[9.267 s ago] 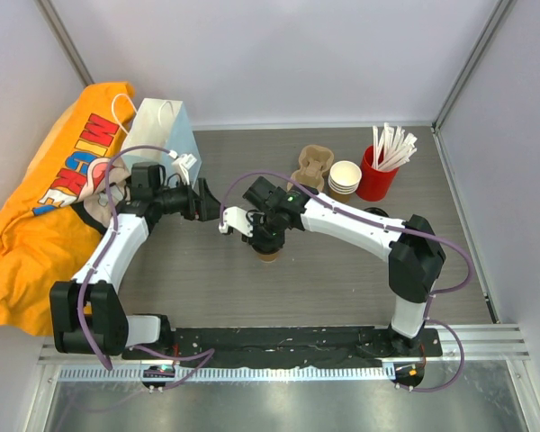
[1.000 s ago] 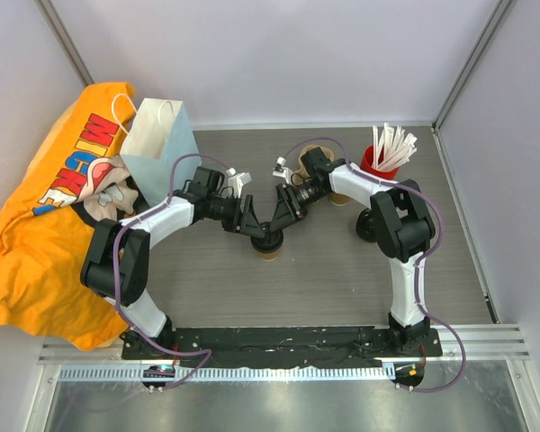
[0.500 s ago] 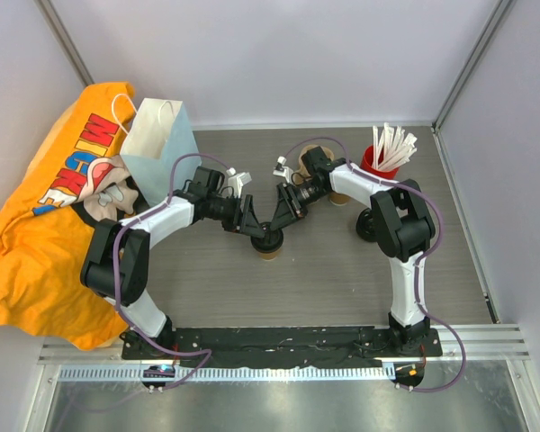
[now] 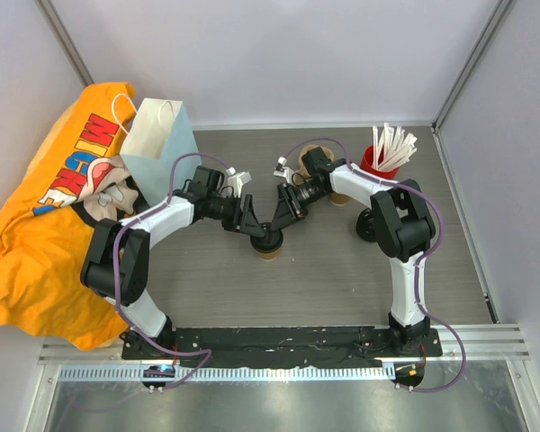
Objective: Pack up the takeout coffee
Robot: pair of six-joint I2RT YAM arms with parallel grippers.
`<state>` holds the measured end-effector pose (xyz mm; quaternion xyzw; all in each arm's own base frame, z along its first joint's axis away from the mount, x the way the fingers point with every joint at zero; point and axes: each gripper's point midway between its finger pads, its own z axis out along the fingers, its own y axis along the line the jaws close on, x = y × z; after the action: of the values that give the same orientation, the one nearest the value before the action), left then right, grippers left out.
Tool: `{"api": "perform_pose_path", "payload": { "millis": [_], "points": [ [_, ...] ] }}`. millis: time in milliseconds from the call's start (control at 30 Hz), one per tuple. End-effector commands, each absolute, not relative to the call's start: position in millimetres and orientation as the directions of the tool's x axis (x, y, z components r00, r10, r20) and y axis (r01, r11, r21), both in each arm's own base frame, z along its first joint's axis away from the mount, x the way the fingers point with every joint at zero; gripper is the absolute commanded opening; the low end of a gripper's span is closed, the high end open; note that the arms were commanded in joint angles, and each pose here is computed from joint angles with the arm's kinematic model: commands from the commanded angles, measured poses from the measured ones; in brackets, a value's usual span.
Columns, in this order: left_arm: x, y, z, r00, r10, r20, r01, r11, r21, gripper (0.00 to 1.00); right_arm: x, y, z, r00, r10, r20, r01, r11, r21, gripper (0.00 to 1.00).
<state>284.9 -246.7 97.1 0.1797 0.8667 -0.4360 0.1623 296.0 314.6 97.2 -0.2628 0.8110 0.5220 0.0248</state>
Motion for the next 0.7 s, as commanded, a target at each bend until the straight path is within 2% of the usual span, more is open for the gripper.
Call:
{"api": "perform_pose_path", "payload": {
  "millis": [0, 167, 300, 667],
  "points": [
    [296.2, -214.4, 39.9, -0.887, 0.21, -0.411, 0.419, 0.739, -0.528, 0.51, 308.3, 313.1, 81.8, -0.833, -0.41, -0.372, -0.529, 0.392, 0.753, 0.43],
    [297.0, -213.7, 40.4, -0.885, 0.21, -0.415, 0.421, 0.742, -0.522, 0.51, 308.1, 317.1, 120.0, -0.799, -0.409, -0.442, -0.579, 0.321, 0.749, 0.54],
    [296.3, -213.4, 40.4, -0.886, 0.21, -0.414, 0.42, 0.742, -0.522, 0.51, 301.0, 312.3, 132.0, -0.793, -0.405, -0.455, -0.583, 0.287, 0.76, 0.64],
    [297.8, -211.6, 41.2, -0.883, 0.207, -0.42, 0.419, 0.751, -0.511, 0.51, 284.8, 289.3, 139.8, -0.819, -0.367, -0.44, -0.532, 0.2, 0.823, 0.59]
  ]
}}
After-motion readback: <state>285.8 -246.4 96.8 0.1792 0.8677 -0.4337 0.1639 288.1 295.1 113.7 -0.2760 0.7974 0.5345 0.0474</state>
